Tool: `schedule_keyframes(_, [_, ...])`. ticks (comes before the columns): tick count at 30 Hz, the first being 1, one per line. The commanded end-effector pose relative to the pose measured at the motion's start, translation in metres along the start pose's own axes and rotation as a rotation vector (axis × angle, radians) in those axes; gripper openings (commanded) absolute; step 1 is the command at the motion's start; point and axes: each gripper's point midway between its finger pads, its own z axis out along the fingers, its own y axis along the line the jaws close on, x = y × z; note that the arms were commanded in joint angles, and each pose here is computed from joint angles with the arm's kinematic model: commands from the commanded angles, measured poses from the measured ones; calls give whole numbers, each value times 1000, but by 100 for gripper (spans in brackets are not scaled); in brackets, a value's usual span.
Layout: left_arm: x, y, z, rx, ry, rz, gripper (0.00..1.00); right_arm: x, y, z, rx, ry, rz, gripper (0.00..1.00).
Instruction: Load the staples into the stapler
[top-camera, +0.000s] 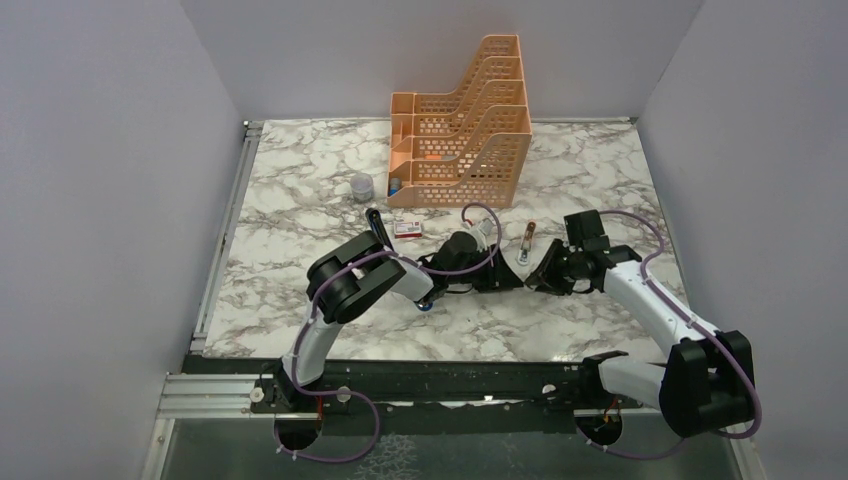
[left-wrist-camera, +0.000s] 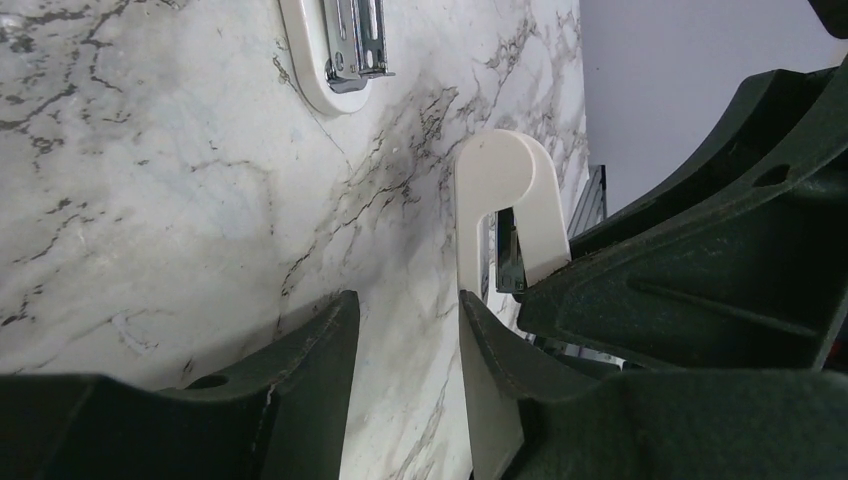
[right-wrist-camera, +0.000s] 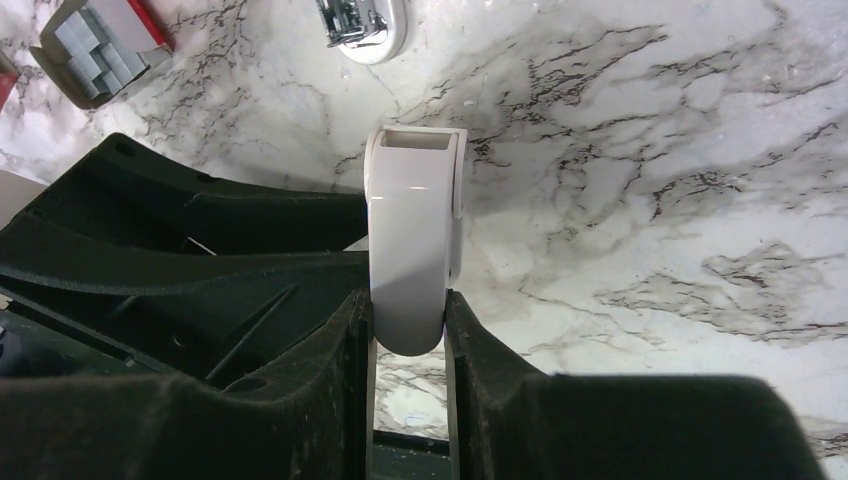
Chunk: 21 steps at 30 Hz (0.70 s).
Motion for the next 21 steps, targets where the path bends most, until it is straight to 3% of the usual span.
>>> schedule_keyframes(1, [9, -10, 9, 61, 30, -11, 42, 8, 10, -2, -61, 28, 15, 15])
schedule_keyframes(10, [10, -10, 6, 69, 27, -5, 39, 9, 9, 0, -63, 35, 15, 15])
schedule_keyframes(17, [9, -15, 2, 85, 16, 18, 47, 12, 6, 6, -56, 44, 18, 15])
schedule_keyframes(21, [10, -16, 3, 99, 26, 19, 45, 12, 11, 5, -79, 51, 19, 15])
